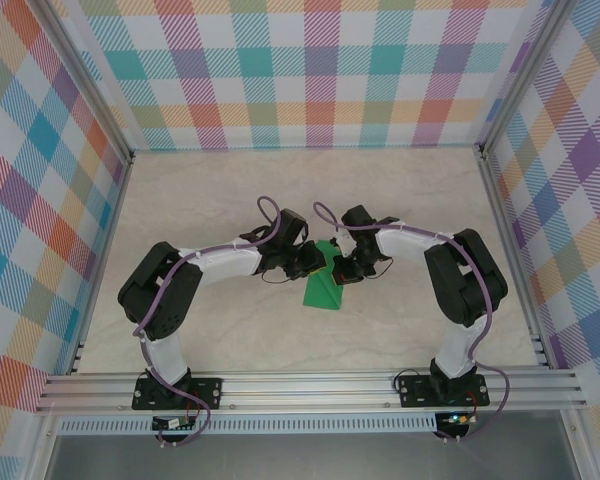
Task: Fold a paper plane with a square sheet of paper (pick it up from the middle)
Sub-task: Fold the triangle a second time at the center of the table.
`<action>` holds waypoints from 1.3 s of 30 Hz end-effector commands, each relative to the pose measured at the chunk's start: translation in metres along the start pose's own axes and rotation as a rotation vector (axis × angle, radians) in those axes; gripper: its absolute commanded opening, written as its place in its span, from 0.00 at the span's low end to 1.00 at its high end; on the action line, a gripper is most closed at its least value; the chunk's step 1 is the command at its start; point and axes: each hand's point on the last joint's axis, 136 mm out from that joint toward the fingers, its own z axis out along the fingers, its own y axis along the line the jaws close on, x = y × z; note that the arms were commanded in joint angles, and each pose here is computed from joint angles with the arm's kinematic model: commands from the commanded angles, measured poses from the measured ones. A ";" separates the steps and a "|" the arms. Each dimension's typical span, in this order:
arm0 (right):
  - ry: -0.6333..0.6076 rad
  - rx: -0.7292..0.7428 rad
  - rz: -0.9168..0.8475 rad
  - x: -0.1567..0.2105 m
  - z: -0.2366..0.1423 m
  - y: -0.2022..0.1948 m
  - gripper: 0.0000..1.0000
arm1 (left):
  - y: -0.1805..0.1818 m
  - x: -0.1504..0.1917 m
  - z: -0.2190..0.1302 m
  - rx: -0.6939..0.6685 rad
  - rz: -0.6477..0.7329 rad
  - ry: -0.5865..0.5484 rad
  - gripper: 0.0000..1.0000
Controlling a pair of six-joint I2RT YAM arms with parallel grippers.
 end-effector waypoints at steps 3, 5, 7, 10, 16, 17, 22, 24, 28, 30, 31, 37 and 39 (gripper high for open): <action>-0.002 0.011 0.001 0.002 0.004 -0.006 0.05 | 0.010 0.010 0.009 -0.021 -0.024 0.027 0.10; -0.001 0.012 0.003 0.002 0.004 -0.006 0.05 | 0.011 0.011 0.010 -0.020 -0.027 0.034 0.09; -0.003 0.011 0.004 0.002 0.004 -0.006 0.05 | 0.013 0.012 0.011 -0.026 -0.034 0.038 0.06; -0.005 0.011 0.004 0.002 0.004 -0.006 0.05 | 0.015 0.014 0.013 -0.021 -0.044 0.043 0.04; -0.002 0.013 0.005 0.002 0.005 -0.007 0.05 | 0.009 0.015 0.017 0.034 -0.053 0.051 0.04; -0.003 0.014 0.006 0.002 0.005 -0.007 0.05 | 0.008 0.015 0.018 0.039 -0.053 0.052 0.04; -0.002 0.015 0.006 0.002 0.005 -0.007 0.05 | 0.005 0.015 0.020 0.060 -0.047 0.059 0.06; -0.002 0.015 0.007 0.002 0.006 -0.008 0.05 | 0.005 0.015 0.022 0.063 -0.047 0.059 0.06; -0.004 0.014 0.006 0.002 0.005 -0.007 0.05 | 0.013 0.017 0.027 0.043 -0.054 0.068 0.06; -0.004 0.014 0.005 0.002 0.005 -0.007 0.05 | 0.018 0.019 0.030 0.029 -0.059 0.072 0.06; -0.005 0.015 0.006 0.001 0.005 -0.008 0.05 | 0.021 0.019 0.031 0.022 -0.061 0.072 0.06; -0.004 0.013 0.008 0.002 0.005 -0.008 0.05 | 0.040 0.026 0.041 -0.037 -0.057 0.086 0.06; -0.006 0.015 0.010 0.001 0.005 -0.008 0.05 | 0.047 0.029 0.041 -0.067 -0.051 0.086 0.06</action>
